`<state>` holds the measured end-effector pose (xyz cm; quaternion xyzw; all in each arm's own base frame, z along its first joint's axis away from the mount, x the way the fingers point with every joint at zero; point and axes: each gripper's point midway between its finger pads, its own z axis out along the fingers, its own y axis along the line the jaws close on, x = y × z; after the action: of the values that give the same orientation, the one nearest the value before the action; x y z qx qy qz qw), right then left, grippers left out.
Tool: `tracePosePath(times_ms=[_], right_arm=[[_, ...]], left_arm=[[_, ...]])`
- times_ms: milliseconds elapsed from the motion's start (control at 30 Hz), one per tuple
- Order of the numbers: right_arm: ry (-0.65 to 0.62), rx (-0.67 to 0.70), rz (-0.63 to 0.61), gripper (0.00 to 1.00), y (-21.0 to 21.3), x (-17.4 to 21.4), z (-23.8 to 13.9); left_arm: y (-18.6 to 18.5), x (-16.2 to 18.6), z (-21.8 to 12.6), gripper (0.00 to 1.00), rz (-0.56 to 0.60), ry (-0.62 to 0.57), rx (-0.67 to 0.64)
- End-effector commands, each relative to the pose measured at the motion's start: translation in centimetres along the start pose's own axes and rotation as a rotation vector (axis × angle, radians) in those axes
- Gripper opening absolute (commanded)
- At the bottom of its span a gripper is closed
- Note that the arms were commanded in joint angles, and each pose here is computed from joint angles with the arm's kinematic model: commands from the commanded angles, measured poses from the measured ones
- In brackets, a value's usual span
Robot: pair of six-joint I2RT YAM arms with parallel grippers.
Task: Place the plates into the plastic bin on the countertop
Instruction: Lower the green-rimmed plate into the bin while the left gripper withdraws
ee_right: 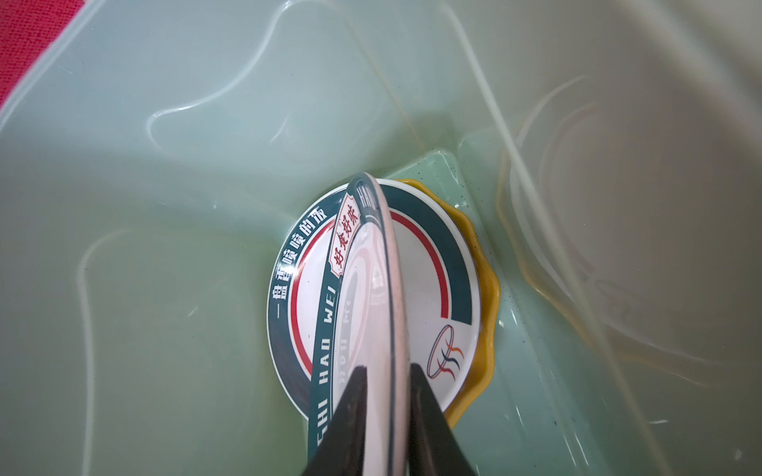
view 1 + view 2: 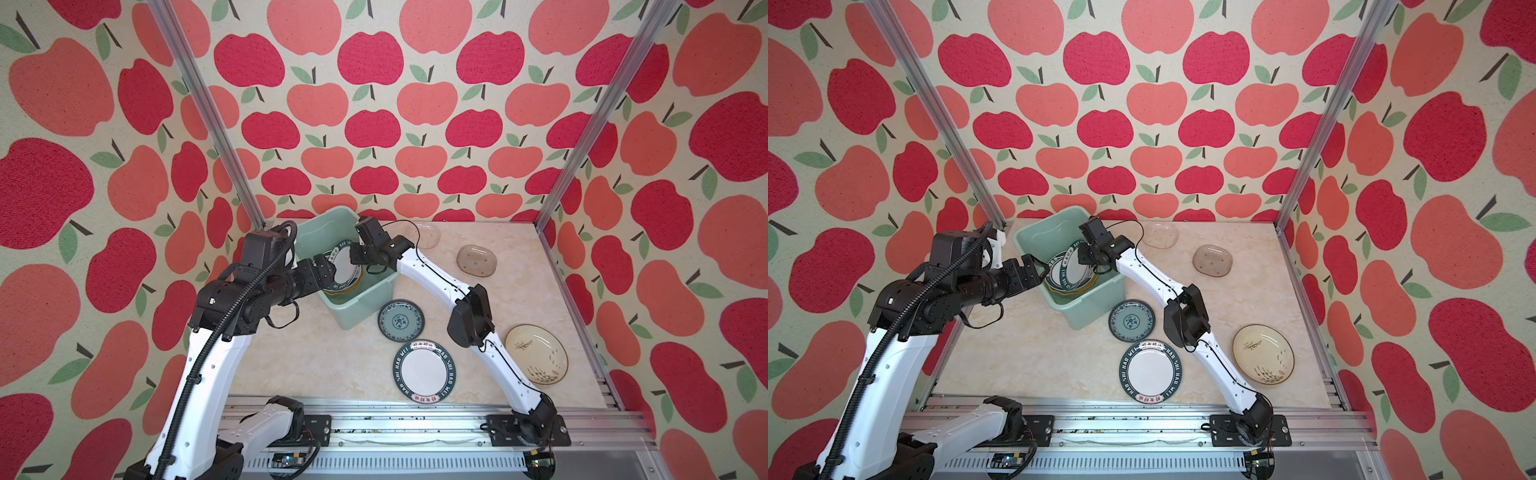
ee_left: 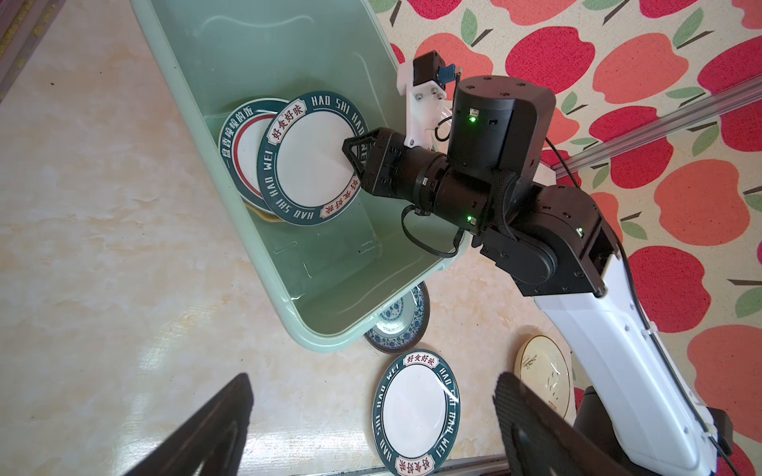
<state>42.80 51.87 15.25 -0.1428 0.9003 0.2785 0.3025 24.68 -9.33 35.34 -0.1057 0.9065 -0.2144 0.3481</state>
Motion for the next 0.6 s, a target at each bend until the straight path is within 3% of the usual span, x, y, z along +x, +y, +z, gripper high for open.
tracePosePath(times_ms=[0,167,567], right_arm=[[0.001,-0.013,0.023,0.26,-0.3,0.4,1.5],[0.021,0.012,0.032,0.31,-1.2,1.3,2.3],[0.039,0.044,0.027,0.55,-2.5,2.4,3.5]], left_arm=[[0.0,-0.3,0.0,0.94,-0.017,0.007,-0.015],[0.0,-0.5,0.2,0.94,-0.018,0.011,-0.019],[-0.1,-0.4,0.6,0.94,-0.036,0.030,-0.021]])
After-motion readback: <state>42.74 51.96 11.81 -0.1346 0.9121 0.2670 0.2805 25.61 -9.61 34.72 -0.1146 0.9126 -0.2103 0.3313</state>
